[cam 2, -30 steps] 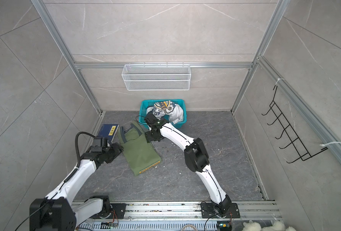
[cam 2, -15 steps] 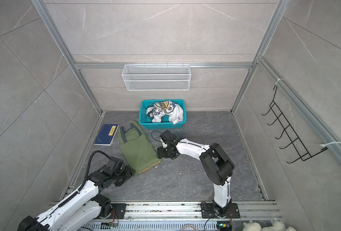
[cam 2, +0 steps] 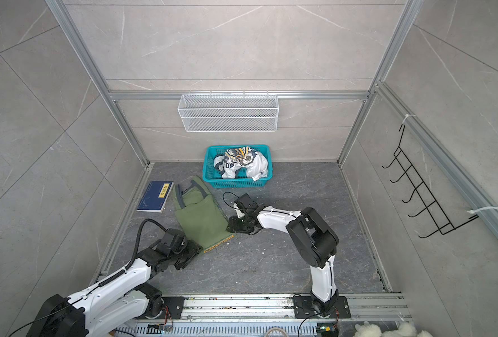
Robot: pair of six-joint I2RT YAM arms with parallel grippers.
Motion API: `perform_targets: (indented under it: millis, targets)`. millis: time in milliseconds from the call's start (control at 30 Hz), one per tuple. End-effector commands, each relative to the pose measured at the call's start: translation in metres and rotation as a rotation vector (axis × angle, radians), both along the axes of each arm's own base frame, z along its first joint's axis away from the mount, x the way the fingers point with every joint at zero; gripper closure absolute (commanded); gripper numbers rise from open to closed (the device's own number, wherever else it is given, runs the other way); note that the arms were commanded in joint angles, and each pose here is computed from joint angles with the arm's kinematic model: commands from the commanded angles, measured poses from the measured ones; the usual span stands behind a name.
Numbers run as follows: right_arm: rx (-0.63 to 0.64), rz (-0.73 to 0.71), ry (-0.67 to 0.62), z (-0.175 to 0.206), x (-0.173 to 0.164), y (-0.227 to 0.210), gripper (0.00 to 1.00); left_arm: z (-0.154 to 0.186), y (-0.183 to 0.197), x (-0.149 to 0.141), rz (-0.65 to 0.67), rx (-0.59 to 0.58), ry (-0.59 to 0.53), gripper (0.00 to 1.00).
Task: Fold and stack tank tops
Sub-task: Fold the tank top at the center of the table.
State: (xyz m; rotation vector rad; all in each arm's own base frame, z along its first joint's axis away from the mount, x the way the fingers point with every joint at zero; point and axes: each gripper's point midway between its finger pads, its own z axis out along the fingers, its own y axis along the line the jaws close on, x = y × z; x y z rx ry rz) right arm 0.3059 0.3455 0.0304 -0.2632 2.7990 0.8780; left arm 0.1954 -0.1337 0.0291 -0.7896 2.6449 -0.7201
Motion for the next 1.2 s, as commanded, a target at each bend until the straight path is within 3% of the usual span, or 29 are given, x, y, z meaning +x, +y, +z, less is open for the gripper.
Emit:
perform_targets:
  millis: [0, 400, 567, 933, 1167]
  targets:
    - [0.016, 0.004, 0.05, -0.014, -0.009, 0.003, 0.5, -0.001, -0.006, 0.001, 0.001, -0.028, 0.003, 0.48]
    - [0.016, -0.006, 0.052, -0.009, -0.03, -0.005, 0.81, 0.0, -0.011, -0.006, -0.023, -0.035, 0.027, 0.84]
    - [0.0, -0.031, 0.032, 0.001, -0.043, -0.024, 0.9, 0.006, -0.005, -0.017, -0.035, -0.007, 0.044, 1.0]
    - [-0.027, -0.109, -0.004, 0.045, -0.097, -0.081, 0.95, 0.06, 0.006, -0.059, -0.027, -0.05, 0.032, 1.0]
    - [0.004, -0.095, -0.096, 0.109, -0.112, -0.069, 1.0, 0.123, 0.005, -0.048, 0.026, -0.132, -0.099, 1.0]
